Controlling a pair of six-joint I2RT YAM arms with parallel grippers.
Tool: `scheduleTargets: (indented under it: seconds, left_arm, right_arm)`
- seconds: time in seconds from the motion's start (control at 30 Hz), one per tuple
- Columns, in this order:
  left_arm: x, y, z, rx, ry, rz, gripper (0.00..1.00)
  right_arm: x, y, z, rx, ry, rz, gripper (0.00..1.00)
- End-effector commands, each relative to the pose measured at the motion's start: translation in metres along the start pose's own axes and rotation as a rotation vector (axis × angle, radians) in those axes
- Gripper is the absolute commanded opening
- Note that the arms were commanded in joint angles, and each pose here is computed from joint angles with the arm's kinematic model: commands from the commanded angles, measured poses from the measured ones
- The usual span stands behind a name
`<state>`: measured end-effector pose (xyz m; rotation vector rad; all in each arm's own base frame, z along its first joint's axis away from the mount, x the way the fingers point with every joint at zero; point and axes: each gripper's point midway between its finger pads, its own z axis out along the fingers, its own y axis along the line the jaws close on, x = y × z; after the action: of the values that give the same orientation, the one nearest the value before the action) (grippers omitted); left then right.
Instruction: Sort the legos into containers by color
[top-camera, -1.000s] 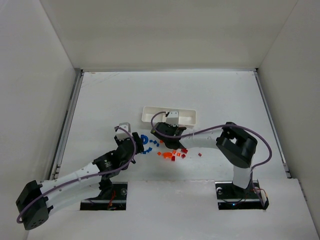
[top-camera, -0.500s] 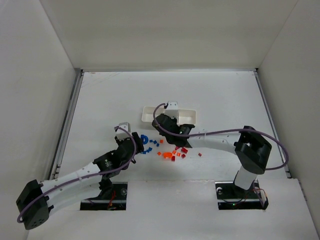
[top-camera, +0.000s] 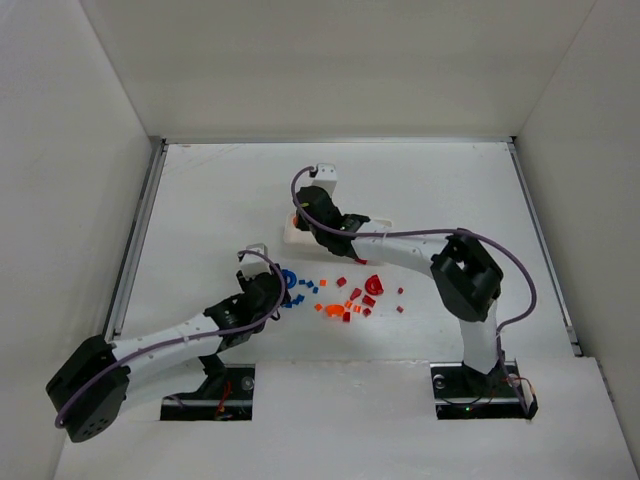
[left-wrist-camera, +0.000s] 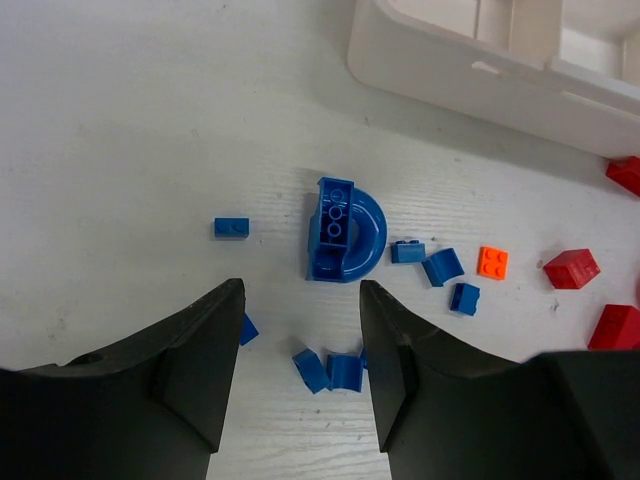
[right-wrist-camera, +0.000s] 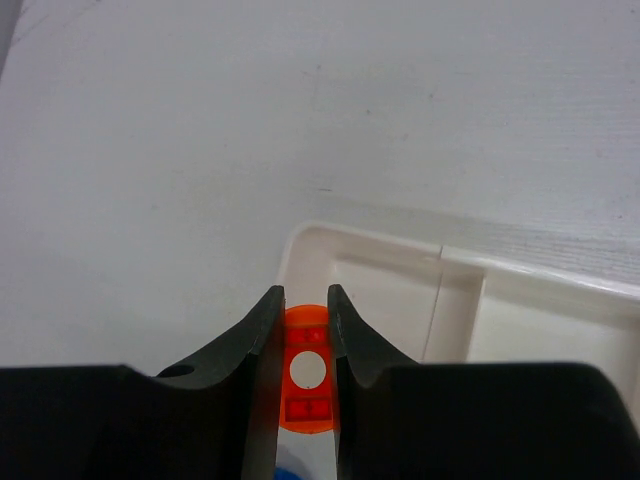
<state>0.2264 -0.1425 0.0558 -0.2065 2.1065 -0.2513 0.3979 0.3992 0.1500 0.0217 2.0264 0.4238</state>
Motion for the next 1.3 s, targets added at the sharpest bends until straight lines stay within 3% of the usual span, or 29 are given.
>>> scheduleTargets:
  seconds: [0.0, 0.07, 0.27, 0.4, 0.6, 0.83, 1.1, 1.27]
  left_arm:
    - [-0.012, -0.018, 0.011, 0.036, -0.032, -0.026, 0.47]
    - [-0.011, -0.020, 0.014, 0.033, -0.027, -0.021, 0.47]
    - [-0.007, -0.018, 0.025, 0.013, -0.020, -0.007, 0.46]
    - [-0.009, -0.017, 0.029, 0.005, -0.028, -0.009, 0.46]
    - [-0.009, -0.021, 0.036, -0.002, -0.024, 0.004, 0.43]
    - [-0.014, -0.024, 0.047, -0.021, -0.029, 0.034, 0.40]
    - [-0.014, -0.025, 0.056, -0.047, -0.013, 0.055, 0.22]
    - [-0.010, -0.024, 0.057, -0.048, -0.002, 0.063, 0.18]
  right_arm:
    - [-0.016, 0.016, 0.011, -0.043, -0.045, 0.016, 0.23]
    - [-0.013, 0.016, 0.015, -0.040, -0.043, 0.014, 0.24]
    - [-0.011, 0.015, 0.014, -0.044, -0.049, 0.024, 0.47]
    - [-0.021, 0.012, 0.002, -0.053, -0.069, 0.036, 0.55]
    - [-0.033, -0.009, -0.040, -0.078, -0.124, 0.076, 0.50]
    - [0.002, -0.038, -0.074, -0.073, -0.092, 0.075, 0.50]
    - [0.010, -0.068, -0.100, -0.042, -0.119, 0.107, 0.51]
    - [0.015, -0.096, -0.118, -0.027, -0.128, 0.151, 0.56]
